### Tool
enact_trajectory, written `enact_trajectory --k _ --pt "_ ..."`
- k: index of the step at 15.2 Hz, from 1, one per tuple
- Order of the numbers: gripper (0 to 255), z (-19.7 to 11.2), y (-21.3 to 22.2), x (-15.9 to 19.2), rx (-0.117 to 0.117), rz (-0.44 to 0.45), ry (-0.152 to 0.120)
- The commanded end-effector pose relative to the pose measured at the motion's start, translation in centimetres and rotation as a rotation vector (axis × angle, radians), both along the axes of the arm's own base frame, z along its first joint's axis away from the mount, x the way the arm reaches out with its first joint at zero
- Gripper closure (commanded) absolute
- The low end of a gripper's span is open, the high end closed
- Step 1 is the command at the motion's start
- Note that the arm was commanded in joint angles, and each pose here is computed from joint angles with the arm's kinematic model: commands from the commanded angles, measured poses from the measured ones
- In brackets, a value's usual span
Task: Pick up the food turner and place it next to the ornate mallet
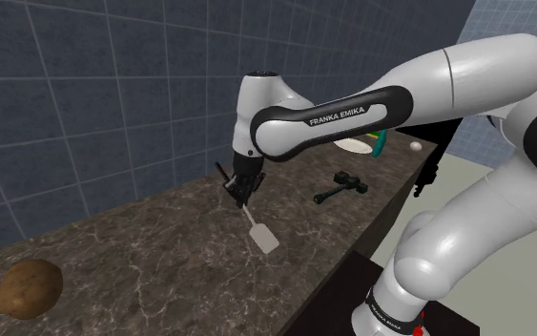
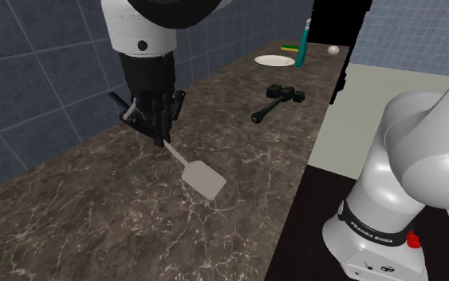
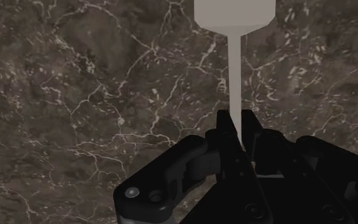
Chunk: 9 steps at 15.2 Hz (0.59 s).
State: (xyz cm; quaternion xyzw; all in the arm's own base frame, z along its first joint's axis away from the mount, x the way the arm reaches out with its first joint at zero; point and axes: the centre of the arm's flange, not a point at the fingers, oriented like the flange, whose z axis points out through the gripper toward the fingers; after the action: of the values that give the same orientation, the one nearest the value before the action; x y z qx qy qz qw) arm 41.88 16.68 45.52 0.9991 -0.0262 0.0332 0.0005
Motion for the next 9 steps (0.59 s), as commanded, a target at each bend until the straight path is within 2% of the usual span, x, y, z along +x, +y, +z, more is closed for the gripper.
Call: enact_trajectory --k 1,9 --pt "255 0.0 -2.4 1.0 0.0 0.001 0.0" --pt "255 0.0 -12.3 4.7 0.0 0.001 0.0"
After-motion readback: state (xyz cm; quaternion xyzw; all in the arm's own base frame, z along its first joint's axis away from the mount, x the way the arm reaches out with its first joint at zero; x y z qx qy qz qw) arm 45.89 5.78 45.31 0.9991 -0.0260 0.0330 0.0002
